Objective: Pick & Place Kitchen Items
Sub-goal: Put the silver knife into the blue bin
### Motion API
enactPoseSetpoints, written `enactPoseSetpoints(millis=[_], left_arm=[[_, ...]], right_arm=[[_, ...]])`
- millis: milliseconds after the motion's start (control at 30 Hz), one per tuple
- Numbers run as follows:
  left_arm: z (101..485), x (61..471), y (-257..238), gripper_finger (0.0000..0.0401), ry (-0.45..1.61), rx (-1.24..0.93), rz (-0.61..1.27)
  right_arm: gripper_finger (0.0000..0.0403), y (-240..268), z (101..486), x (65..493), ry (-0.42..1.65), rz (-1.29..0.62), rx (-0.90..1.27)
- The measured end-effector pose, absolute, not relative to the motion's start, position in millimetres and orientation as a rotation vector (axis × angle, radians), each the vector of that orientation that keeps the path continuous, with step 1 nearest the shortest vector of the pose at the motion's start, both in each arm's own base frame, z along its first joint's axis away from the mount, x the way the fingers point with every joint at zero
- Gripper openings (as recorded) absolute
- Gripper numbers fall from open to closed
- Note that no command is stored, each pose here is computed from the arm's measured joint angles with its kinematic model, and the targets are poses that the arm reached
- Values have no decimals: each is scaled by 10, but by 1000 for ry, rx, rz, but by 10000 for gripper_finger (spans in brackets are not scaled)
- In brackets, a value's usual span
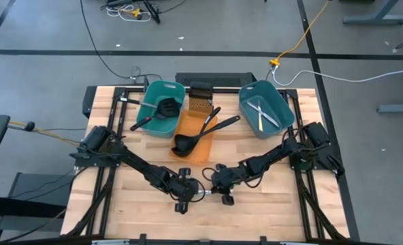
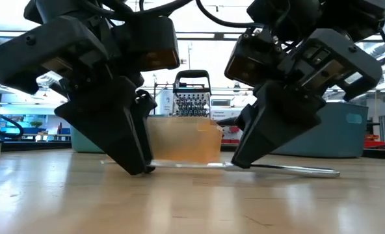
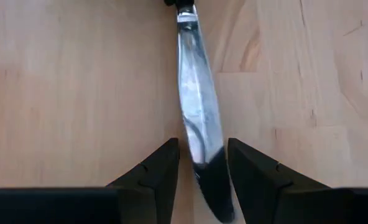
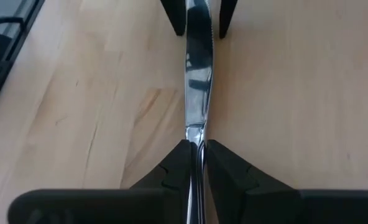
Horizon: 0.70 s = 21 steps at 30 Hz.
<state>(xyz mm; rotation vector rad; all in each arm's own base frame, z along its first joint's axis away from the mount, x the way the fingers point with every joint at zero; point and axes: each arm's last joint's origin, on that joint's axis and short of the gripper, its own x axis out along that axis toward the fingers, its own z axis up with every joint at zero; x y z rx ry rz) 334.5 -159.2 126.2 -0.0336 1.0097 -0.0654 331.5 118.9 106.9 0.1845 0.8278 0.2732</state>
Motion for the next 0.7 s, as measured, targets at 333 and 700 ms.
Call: enactPoseSetpoints(millis=[333,700], left_arm=[[1255,3355,-1547,102,1019,-22,-51],[1250,3389,-1462,70,1030,-19,-68]], right_arm=[[59,1176,1117,3357,780,277,206],[59,1179,1122,3354,785,292,204]])
